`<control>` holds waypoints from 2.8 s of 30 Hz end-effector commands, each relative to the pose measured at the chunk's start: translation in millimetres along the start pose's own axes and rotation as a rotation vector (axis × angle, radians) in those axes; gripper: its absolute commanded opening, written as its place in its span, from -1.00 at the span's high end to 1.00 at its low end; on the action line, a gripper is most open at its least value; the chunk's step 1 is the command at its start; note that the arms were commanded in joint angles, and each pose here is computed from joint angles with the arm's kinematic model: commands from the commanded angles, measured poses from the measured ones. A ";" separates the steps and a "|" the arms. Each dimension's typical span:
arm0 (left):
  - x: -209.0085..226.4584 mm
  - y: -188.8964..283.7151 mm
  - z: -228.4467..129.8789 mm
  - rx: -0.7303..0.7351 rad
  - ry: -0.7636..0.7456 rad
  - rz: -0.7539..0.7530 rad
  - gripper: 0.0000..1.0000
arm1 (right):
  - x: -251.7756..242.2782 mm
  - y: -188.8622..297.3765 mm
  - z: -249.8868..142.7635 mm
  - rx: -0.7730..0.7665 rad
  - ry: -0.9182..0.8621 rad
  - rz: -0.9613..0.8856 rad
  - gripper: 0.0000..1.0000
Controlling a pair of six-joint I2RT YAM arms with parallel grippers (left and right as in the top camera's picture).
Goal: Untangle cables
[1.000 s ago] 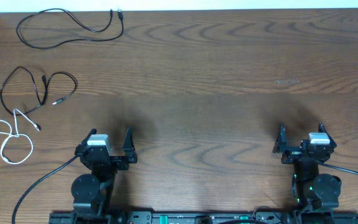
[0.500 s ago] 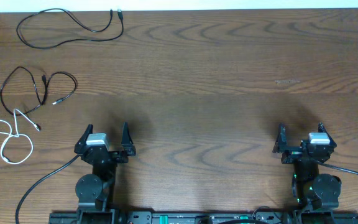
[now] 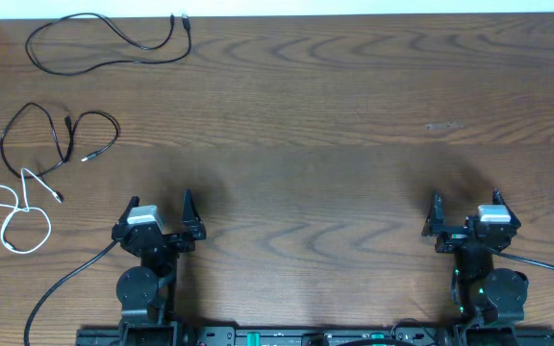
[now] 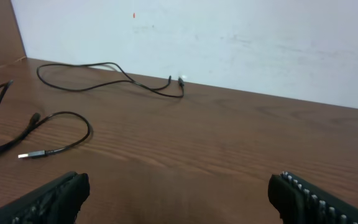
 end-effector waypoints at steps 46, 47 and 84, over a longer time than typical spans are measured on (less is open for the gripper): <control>-1.7 -0.3 -10.8 0.054 -0.064 0.003 -0.96 | -0.6 0.1 -1.0 0.000 0.015 0.000 -0.98; -1.7 -0.3 -10.8 0.054 -0.064 0.003 -0.95 | -0.6 0.1 -1.0 0.000 0.015 0.000 -0.98; -1.7 -0.3 -10.7 0.054 -0.064 0.003 -0.96 | -0.7 0.1 -0.9 0.000 0.015 -0.001 -0.98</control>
Point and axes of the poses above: each gripper's point midway between its finger pads, its own y axis back along the fingers, its own x axis along the line the jaws close on, z = x × y, the point moved 10 cm from there along y, back along the fingers, and after that the axes turned 9 degrees about -y, right-handed, at the moved point
